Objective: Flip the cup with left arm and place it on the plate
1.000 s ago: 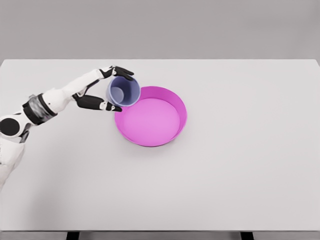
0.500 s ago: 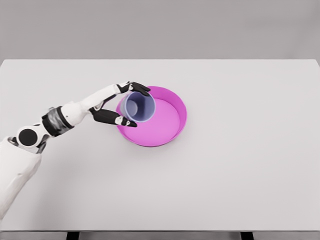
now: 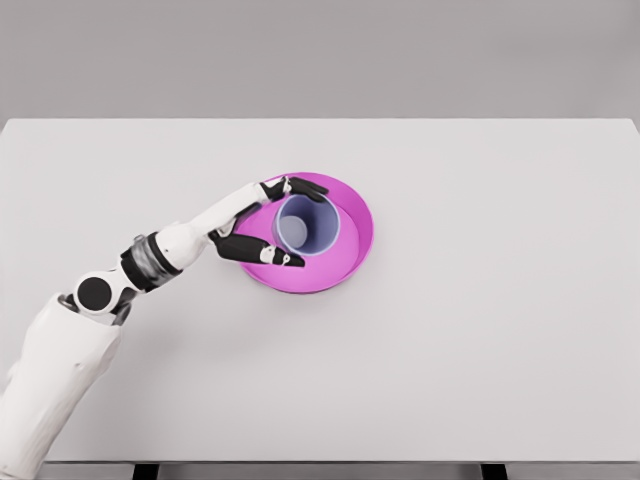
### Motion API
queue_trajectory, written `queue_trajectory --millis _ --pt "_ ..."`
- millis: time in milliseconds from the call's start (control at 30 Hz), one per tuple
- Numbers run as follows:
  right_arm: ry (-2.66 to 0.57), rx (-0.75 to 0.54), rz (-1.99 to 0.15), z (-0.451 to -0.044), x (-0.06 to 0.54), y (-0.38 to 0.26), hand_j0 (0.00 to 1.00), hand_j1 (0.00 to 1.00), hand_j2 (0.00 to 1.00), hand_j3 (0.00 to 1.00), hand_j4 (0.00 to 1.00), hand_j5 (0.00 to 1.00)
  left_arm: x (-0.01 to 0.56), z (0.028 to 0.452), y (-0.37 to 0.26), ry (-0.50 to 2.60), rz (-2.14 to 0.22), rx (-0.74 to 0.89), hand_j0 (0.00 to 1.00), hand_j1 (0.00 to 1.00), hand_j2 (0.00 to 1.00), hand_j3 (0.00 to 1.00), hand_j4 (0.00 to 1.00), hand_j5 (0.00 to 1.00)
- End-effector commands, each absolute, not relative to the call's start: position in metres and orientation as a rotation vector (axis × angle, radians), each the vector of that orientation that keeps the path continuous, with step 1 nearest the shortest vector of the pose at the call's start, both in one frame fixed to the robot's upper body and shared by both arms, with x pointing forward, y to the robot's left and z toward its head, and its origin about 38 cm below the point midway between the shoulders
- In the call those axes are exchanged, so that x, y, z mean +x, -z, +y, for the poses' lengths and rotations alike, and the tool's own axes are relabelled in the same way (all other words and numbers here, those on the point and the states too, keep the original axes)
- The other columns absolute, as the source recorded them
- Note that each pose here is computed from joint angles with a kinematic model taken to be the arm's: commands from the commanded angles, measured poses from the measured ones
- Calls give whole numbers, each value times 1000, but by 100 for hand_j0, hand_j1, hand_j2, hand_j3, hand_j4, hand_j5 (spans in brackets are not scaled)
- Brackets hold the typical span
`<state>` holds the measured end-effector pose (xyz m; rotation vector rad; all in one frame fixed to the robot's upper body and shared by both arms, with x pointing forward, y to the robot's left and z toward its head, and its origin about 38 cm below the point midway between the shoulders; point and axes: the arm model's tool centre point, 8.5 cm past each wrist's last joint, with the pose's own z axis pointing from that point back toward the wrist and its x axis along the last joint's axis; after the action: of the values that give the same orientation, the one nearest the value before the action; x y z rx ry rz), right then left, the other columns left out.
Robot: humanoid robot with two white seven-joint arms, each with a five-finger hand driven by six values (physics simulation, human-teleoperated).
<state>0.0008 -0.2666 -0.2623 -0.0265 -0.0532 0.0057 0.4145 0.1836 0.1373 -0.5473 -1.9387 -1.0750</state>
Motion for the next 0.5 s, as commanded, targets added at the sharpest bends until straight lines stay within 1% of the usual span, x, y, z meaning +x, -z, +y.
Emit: queue_trajectory --millis 0,233,467 --pt "-5 -26 -52 -267 1 262 100 100 100 100 100 100 417 184 -131 1028 -1928 -558 70 70 70 70 70 70" --pt "-7 -26 -53 -267 1 262 100 100 100 100 100 100 427 177 -111 984 -1877 -560 70 70 70 70 70 70" --pt "-6 -26 -53 -267 1 262 100 100 100 100 100 100 440 180 -101 954 -1839 -541 71 71 71 71 71 71"
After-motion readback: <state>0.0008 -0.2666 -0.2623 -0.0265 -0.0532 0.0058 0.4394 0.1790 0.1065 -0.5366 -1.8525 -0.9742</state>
